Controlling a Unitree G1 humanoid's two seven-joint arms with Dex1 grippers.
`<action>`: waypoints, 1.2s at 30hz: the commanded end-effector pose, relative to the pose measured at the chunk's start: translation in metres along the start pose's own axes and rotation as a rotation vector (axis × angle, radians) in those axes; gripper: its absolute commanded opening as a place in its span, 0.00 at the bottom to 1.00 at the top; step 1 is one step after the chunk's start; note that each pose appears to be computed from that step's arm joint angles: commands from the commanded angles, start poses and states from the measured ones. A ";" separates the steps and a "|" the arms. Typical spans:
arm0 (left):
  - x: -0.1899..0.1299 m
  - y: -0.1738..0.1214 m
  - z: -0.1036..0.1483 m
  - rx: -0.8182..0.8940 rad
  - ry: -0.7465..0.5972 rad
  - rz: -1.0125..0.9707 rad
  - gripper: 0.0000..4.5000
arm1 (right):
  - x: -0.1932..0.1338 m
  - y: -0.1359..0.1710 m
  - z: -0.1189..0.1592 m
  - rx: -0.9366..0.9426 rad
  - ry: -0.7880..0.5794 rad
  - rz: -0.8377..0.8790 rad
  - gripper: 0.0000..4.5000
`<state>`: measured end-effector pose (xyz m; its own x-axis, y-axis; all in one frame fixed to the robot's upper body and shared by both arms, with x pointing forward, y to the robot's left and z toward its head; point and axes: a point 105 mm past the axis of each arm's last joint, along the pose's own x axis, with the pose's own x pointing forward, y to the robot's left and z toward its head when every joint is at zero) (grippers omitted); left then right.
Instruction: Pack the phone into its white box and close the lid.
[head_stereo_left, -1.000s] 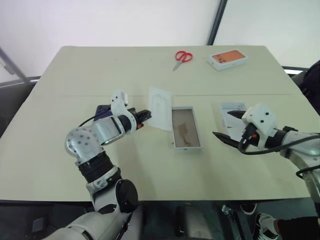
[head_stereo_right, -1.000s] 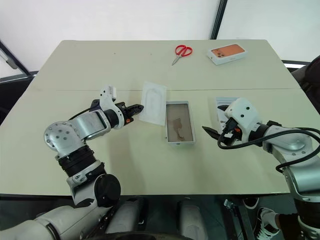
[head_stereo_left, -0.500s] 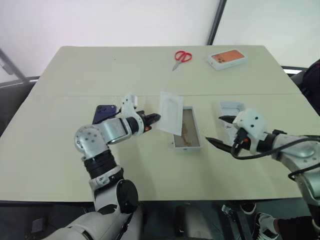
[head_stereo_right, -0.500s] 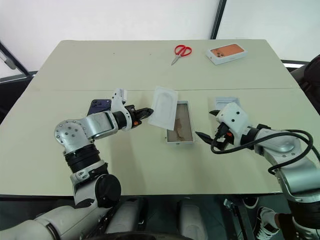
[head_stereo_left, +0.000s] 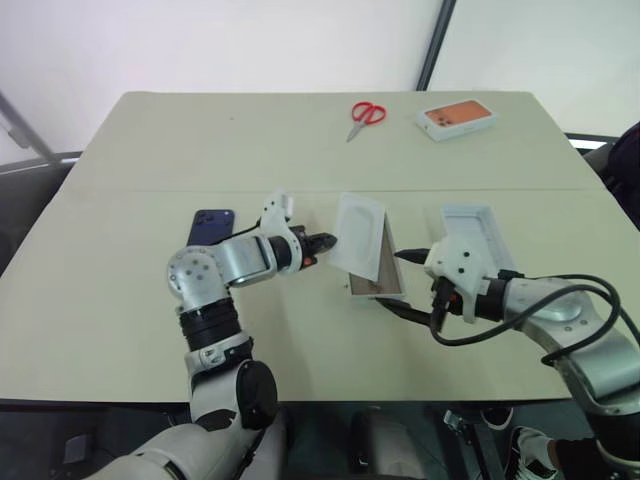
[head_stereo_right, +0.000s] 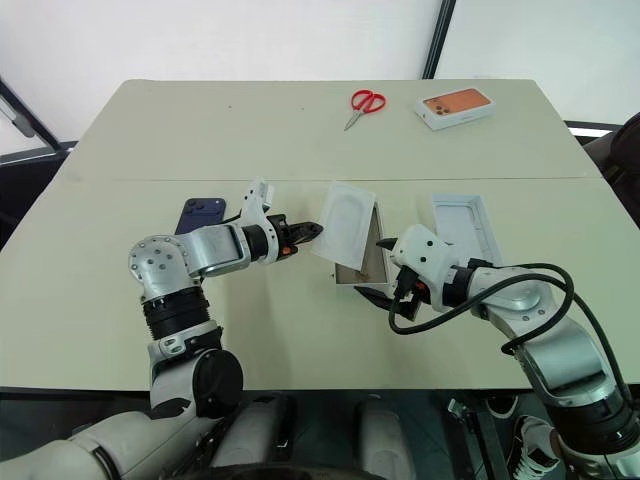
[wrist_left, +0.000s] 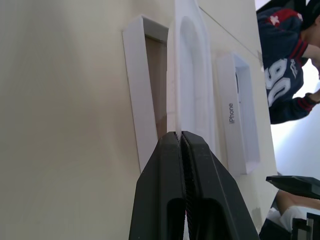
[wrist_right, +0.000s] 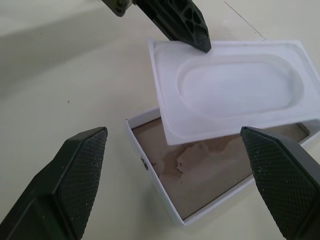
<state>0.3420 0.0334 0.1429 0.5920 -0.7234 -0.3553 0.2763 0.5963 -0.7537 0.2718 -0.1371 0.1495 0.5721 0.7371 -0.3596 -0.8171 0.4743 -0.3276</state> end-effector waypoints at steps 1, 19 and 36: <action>0.021 -0.048 -0.022 -0.002 0.064 -0.160 0.01 | 0.000 -0.003 0.010 -0.034 -0.035 -0.014 1.00; -0.010 -0.039 -0.017 0.081 0.014 -0.197 0.87 | 0.000 -0.018 0.009 -0.044 -0.035 -0.081 1.00; -0.099 0.028 0.021 0.921 -0.260 -0.001 0.89 | 0.060 -0.065 0.022 -0.095 0.070 -0.223 0.00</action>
<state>0.3137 0.1355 0.1516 0.7445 -0.6274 -0.2283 0.6266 0.7747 -0.0853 0.3519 -0.1184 0.1627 0.7296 0.5918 -0.3427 -0.6809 0.5825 -0.4439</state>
